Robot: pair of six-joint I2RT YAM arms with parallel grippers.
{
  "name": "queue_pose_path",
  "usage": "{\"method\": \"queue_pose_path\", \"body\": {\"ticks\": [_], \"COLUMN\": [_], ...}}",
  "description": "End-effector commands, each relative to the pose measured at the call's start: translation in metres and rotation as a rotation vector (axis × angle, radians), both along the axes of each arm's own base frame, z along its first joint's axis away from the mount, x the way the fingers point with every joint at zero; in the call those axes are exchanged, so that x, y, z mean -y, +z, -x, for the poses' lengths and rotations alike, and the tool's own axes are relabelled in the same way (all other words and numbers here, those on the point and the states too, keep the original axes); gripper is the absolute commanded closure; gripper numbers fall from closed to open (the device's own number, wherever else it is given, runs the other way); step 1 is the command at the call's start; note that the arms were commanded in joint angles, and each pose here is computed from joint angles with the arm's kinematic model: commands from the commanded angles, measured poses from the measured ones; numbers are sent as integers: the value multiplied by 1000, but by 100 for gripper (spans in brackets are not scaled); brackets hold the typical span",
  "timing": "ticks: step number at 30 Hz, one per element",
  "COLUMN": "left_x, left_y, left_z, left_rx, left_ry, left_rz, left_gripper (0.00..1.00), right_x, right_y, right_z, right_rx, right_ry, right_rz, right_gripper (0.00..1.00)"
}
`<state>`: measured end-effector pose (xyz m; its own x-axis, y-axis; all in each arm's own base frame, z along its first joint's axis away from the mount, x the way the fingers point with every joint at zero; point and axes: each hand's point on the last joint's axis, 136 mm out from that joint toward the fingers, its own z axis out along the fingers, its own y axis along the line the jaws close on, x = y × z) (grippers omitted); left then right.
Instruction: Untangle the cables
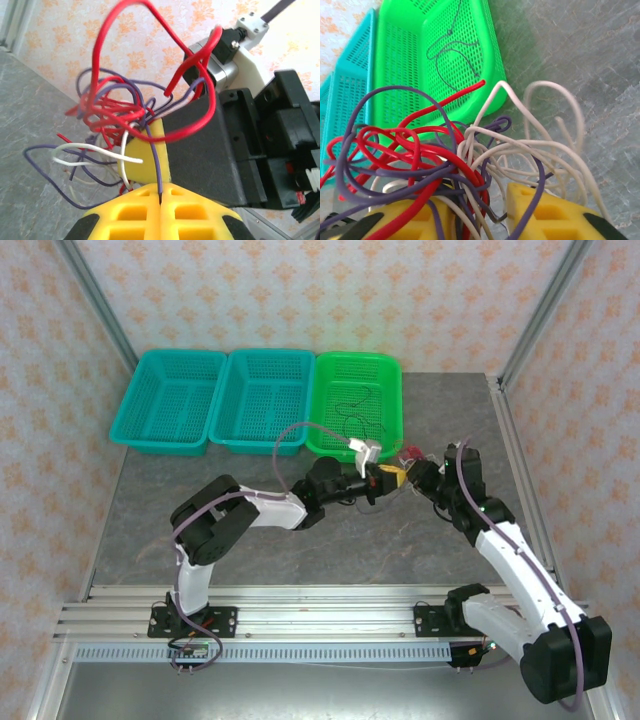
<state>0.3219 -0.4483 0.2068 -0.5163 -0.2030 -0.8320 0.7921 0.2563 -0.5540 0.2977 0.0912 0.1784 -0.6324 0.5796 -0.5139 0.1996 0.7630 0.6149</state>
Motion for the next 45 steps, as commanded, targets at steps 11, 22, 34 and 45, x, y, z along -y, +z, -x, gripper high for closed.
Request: {"method": "queue_pose_path", "body": {"ticks": [11,22,34,45], "left_x": [-63,-99,-107,-115], "left_y": [-77,-127,-124,-122], "left_z": [14,9,7,8], "left_rx": [-239,-350,-350,-348], "left_ry": [191,349,361,387], "left_rz": [-238,-392,-382,-390], "left_gripper": [100,100,100,100], "right_x": [-19,-54,-102,-61], "right_y": [-95,-94,-62,-102], "right_z": [60,59,64,37], "right_rx": [-338,-333,-66,-142], "right_ry": [138,326,535,322], "right_rz": [-37,109,278,658], "right_gripper": [60,29,30,88]}}
